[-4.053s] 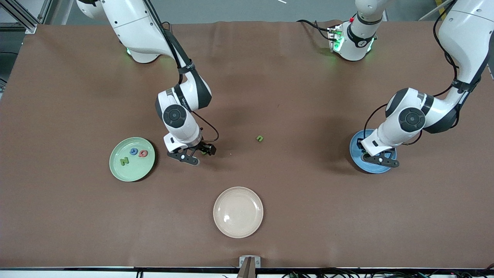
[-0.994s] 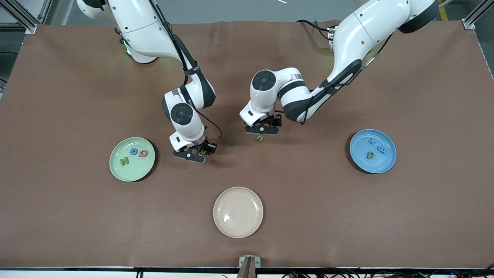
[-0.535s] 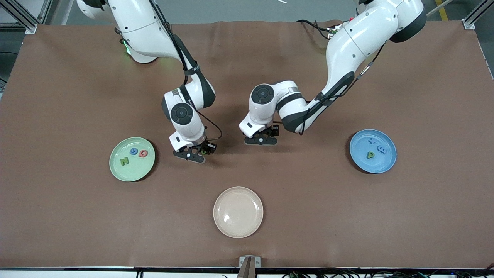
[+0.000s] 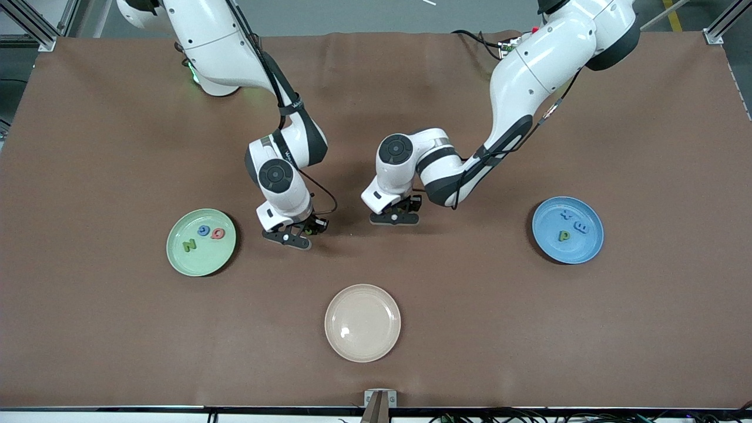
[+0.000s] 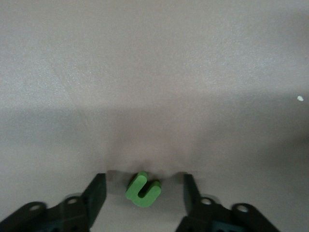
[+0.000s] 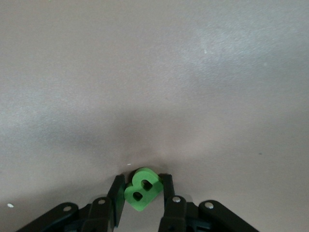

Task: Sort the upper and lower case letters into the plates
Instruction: 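Place the B on the green plate while the left gripper carries u to blue plate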

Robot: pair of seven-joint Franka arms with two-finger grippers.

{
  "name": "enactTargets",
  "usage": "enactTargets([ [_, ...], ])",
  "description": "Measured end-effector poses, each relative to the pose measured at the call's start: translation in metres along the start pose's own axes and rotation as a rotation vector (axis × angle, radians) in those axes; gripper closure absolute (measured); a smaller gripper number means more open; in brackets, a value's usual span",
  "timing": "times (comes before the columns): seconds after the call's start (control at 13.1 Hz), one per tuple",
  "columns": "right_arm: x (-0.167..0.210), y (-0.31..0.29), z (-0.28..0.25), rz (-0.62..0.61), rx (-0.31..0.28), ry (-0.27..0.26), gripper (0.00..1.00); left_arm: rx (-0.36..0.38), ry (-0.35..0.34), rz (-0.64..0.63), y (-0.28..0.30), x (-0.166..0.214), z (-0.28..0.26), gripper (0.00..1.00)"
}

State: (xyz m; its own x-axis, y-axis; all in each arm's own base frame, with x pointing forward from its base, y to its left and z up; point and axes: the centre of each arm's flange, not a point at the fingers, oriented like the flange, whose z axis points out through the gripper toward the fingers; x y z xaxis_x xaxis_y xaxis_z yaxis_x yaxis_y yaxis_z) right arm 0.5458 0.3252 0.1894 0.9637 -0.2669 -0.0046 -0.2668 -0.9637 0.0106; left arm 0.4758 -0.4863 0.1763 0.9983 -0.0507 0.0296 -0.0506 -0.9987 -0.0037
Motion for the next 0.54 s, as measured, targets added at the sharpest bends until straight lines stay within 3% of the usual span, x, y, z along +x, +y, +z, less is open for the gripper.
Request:
enactTargets([
  [0.23,0.040,0.020,-0.039,-0.083,-0.032,-0.046,0.64,0.000,0.000,0.000,0.000,0.000,0.000,0.43],
  [0.54,0.107,0.110,-0.065,-0.220,-0.021,-0.076,0.64,0.000,0.000,0.000,0.000,0.000,0.000,0.52],
])
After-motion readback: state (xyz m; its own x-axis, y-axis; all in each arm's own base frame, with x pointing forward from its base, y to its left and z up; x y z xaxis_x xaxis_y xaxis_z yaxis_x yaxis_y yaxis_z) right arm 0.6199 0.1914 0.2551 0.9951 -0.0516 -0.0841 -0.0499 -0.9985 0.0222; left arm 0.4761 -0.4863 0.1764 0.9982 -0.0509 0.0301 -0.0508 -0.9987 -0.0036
